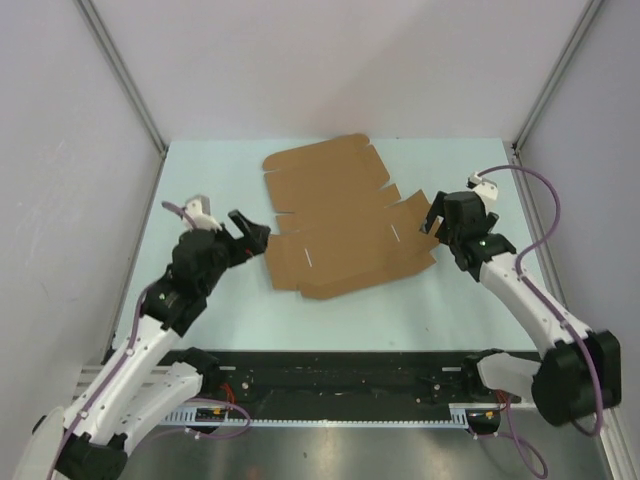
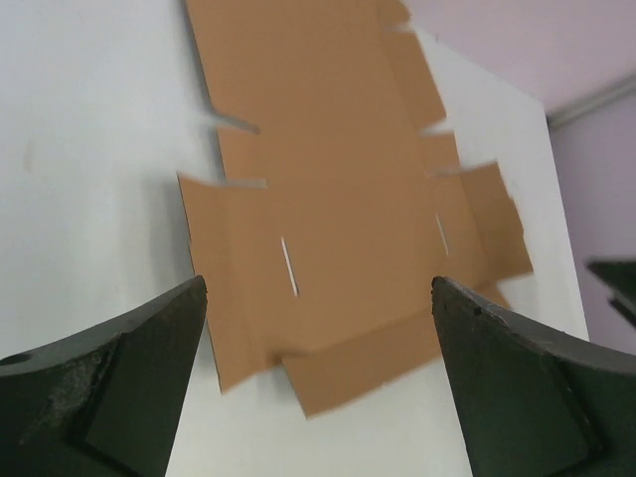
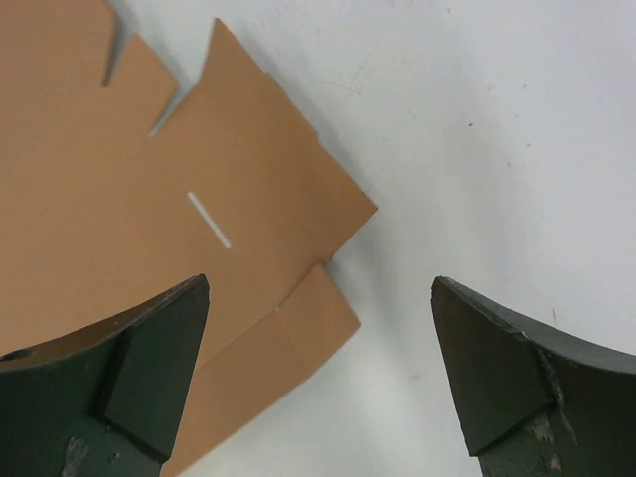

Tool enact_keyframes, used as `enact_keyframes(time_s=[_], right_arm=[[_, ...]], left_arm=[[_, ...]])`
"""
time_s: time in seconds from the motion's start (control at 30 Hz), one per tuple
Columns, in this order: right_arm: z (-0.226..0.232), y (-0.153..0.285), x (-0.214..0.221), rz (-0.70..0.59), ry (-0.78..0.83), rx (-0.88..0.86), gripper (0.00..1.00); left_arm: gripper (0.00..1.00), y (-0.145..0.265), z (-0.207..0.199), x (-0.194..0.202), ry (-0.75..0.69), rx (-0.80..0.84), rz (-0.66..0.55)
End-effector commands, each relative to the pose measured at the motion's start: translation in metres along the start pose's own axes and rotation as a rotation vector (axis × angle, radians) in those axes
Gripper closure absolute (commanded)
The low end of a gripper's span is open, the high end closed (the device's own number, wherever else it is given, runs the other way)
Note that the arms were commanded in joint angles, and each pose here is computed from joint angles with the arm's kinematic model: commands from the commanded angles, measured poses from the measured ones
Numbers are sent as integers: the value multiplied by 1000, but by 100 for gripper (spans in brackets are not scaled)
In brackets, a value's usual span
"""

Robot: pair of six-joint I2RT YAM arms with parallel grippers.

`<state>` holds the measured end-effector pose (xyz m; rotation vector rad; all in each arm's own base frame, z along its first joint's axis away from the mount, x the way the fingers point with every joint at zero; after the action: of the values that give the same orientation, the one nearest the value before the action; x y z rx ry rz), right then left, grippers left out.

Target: Fold the paper box

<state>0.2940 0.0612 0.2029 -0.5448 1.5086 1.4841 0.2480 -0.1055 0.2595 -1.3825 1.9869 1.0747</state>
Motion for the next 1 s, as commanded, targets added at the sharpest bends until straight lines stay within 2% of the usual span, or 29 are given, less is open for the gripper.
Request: enact_keyframes(time_s=[0.0, 0.1, 0.33, 0.6, 0.67, 0.7, 0.77, 0.8, 0.87, 0.97], right_arm=[[18, -40, -19, -49, -14, -107, 0], [16, -71, -18, -15, 13, -74, 0], [18, -125, -10, 48, 58, -69, 0], [24, -167, 14, 183, 80, -206, 1], [34, -168, 16, 205, 72, -277, 8], [35, -170, 20, 219, 70, -292, 17], [42, -170, 22, 234, 71, -337, 28], [43, -169, 23, 242, 70, -349, 37], [48, -166, 29, 270, 74, -389, 43], [54, -161, 38, 309, 87, -422, 58]], left_arm=[[0, 12, 0, 42, 155, 96, 70], [0, 19, 13, 57, 147, 74, 110], [0, 25, 23, 56, 90, 45, 92], [0, 21, 25, 59, 53, 29, 112], [0, 21, 24, 59, 50, 36, 113], [0, 20, 25, 60, 49, 35, 116], [0, 19, 25, 62, 50, 41, 119], [0, 19, 26, 63, 49, 39, 124], [0, 18, 24, 64, 53, 45, 126], [0, 17, 22, 64, 54, 55, 131]])
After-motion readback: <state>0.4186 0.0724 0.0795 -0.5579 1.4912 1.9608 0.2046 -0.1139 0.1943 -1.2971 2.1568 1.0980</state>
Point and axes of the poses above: each gripper's point midway between its finger pads, its own y axis back along the fingers, its own z axis along the line the jaws close on, x = y × z, the point moved 4 cm from there along y, back along the fingers, and after that the axes turned 4 degrees about y, right-handed, at the moved point
